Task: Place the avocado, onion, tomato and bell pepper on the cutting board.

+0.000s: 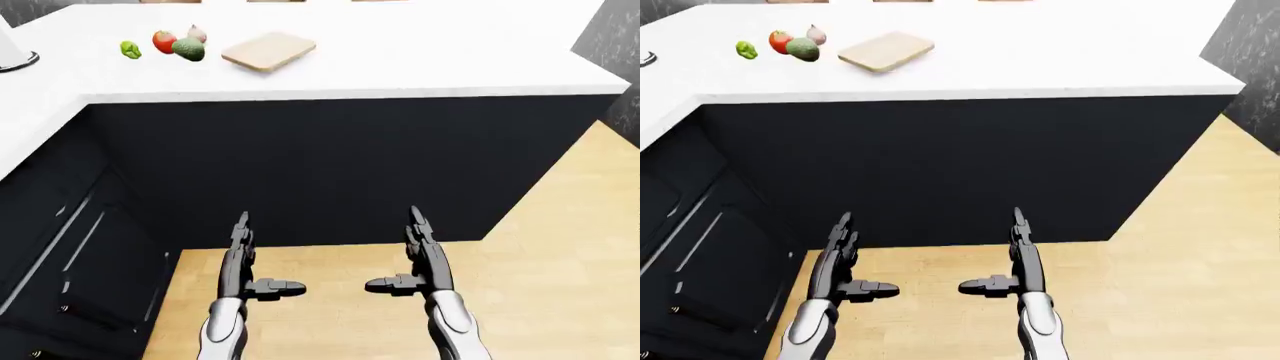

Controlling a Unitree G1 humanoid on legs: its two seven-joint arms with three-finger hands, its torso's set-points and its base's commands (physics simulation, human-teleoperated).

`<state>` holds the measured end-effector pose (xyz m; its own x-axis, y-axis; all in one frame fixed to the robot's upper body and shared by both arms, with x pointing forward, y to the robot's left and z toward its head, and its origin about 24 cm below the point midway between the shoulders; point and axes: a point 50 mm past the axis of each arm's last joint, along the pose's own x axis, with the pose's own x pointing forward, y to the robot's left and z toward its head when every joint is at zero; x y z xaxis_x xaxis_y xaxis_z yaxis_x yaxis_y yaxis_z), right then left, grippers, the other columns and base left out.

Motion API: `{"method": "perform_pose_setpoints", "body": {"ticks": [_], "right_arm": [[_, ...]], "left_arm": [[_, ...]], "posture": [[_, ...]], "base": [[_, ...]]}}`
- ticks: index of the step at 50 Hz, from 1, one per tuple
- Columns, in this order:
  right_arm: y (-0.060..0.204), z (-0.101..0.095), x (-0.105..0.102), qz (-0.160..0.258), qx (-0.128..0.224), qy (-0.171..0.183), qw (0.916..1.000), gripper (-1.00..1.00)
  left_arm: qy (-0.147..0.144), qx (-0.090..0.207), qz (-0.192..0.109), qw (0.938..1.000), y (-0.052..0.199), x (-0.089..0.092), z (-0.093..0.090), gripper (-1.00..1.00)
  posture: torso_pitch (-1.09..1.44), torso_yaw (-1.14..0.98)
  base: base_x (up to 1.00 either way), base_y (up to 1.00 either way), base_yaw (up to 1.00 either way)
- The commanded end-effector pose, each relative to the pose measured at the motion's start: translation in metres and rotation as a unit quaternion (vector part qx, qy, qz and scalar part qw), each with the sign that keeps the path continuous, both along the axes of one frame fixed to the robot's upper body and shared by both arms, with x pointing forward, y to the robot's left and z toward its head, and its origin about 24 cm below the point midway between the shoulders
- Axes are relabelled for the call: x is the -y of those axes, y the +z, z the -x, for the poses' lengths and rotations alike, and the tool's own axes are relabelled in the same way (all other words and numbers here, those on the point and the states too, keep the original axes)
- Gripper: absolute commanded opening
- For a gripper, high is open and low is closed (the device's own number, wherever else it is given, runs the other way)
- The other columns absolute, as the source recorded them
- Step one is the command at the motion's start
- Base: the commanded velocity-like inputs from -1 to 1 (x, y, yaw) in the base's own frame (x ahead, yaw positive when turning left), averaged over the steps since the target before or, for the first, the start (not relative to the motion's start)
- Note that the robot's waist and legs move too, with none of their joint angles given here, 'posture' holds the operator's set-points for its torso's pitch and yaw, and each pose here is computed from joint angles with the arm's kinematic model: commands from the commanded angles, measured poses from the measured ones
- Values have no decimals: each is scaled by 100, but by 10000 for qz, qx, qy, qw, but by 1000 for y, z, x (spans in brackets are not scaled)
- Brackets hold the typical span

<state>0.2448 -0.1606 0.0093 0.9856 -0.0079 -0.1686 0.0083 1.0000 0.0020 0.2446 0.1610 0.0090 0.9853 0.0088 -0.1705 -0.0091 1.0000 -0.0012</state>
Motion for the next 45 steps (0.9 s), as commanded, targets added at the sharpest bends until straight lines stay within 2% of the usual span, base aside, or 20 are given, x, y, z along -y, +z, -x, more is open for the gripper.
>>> {"method": "perform_pose_setpoints", "body": {"ticks": [1,5,10,13,18,19,23,32,38,42,45], "right_arm": [[44,-6,-2,75,972,100,9952,100],[55,-6,-1,119,1110,86,9937,100],[75,-8,-4,151,1353,160,9906,100],[92,-11,0,202,1530,132,9879,100],[143,-25,5,528,2046,153,9773,100],[149,-27,5,660,2069,174,9760,100],[170,-31,4,682,2262,232,9714,100],[214,-35,4,751,2707,291,9593,100],[218,-34,3,709,2804,332,9567,100],[219,-32,2,675,2834,351,9560,100],[220,-33,0,599,2893,387,9546,100]], "left_arm": [[-125,914,-90,9957,40,3,-14,100],[-177,988,-198,9947,47,6,-19,100],[-85,1135,-331,9930,62,1,-27,100],[-72,1307,-369,9907,81,0,-32,100],[43,1738,-566,9831,123,-9,-51,100],[48,1747,-589,9828,128,-10,-53,100],[61,1982,-627,9781,153,-11,-59,100],[23,2260,-660,9719,183,-12,-62,100],[133,2451,-673,9671,201,-19,-63,100],[196,2488,-624,9663,204,-23,-61,100],[308,2521,-701,9647,207,-28,-61,100]], "posture": [[0,0],[0,0],[0,0],[0,0],[0,0],[0,0],[0,0],[0,0],[0,0],[0,0],[0,0]], "base": [[0,0,0],[0,0,0],[0,0,0],[0,0,0],[0,0,0],[0,0,0],[1,2,0],[28,16,0],[43,23,0],[53,29,0],[58,29,0]]}}
